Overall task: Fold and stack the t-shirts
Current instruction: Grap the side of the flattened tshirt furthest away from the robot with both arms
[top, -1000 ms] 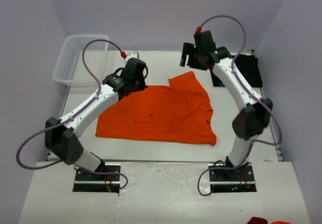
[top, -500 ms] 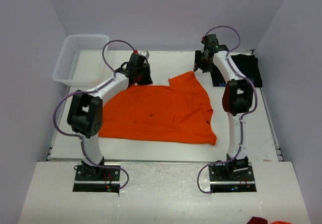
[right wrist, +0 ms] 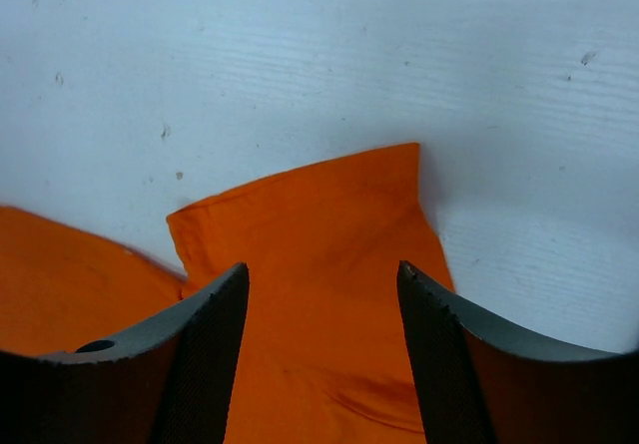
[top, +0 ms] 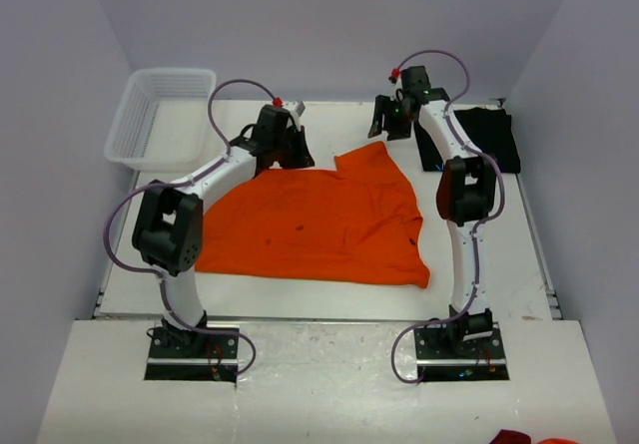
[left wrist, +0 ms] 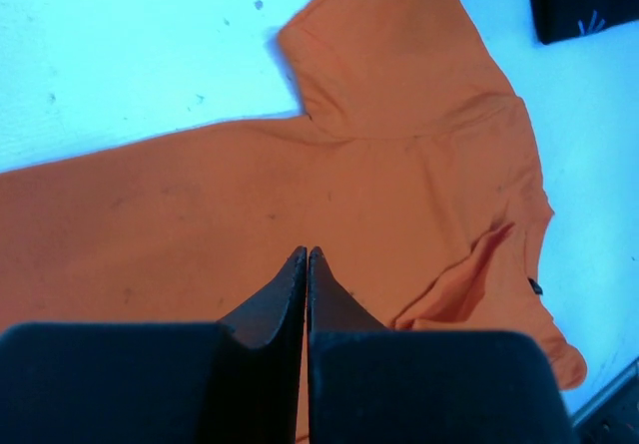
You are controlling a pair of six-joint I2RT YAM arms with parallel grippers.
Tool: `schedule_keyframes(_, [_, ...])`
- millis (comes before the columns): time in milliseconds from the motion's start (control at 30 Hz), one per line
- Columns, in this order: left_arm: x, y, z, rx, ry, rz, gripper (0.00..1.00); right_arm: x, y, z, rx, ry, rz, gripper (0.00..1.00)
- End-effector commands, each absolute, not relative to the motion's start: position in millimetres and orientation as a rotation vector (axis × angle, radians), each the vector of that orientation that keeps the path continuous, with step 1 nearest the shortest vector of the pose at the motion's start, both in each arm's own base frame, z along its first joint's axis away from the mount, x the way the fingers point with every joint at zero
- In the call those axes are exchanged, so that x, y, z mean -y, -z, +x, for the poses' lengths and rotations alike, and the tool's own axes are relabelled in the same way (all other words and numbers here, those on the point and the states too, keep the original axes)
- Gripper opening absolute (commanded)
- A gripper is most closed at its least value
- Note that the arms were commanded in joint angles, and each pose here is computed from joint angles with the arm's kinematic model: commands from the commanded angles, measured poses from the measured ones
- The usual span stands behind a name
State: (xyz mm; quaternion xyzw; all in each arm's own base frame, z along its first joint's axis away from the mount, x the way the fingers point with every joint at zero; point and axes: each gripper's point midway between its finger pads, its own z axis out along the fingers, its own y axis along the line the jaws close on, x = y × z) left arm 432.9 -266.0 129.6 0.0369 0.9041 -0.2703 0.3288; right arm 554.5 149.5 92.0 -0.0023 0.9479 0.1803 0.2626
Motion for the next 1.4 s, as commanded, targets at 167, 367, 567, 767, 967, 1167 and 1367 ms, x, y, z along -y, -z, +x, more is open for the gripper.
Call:
schedule_keyframes(167, [296, -184, 399, -2.255, 0.887, 0.23, 0.0, -147, -79, 569, -2.574, -0.669, 0.111, 0.62])
schedule_keyframes(367, [300, -191, 381, -2.252, 0.914, 0.27, 0.0, -143, -73, 568, -2.591, -0.72, 0.148, 0.68])
schedule_keyframes(567, [301, -202, 371, -2.239, 0.948, 0.281, 0.0, -143, -69, 564, -2.623, -0.74, 0.184, 0.64])
schedule_keyframes(767, [299, -217, 366, -2.217, 0.956, 0.297, 0.0, -154, -60, 558, -2.652, -0.847, 0.208, 0.64])
schedule_keyframes(967, [298, -240, 357, -2.179, 0.982, 0.326, 0.0, -147, -58, 560, -2.653, -0.847, 0.268, 0.65])
schedule_keyframes(1167, [294, -255, 351, -2.153, 0.981, 0.349, 0.0, -142, -53, 560, -2.664, -0.818, 0.315, 0.65])
schedule_keyframes(1367, [292, -257, 343, -2.148, 0.997, 0.37, 0.0, -143, -51, 559, -2.686, -0.819, 0.348, 0.56])
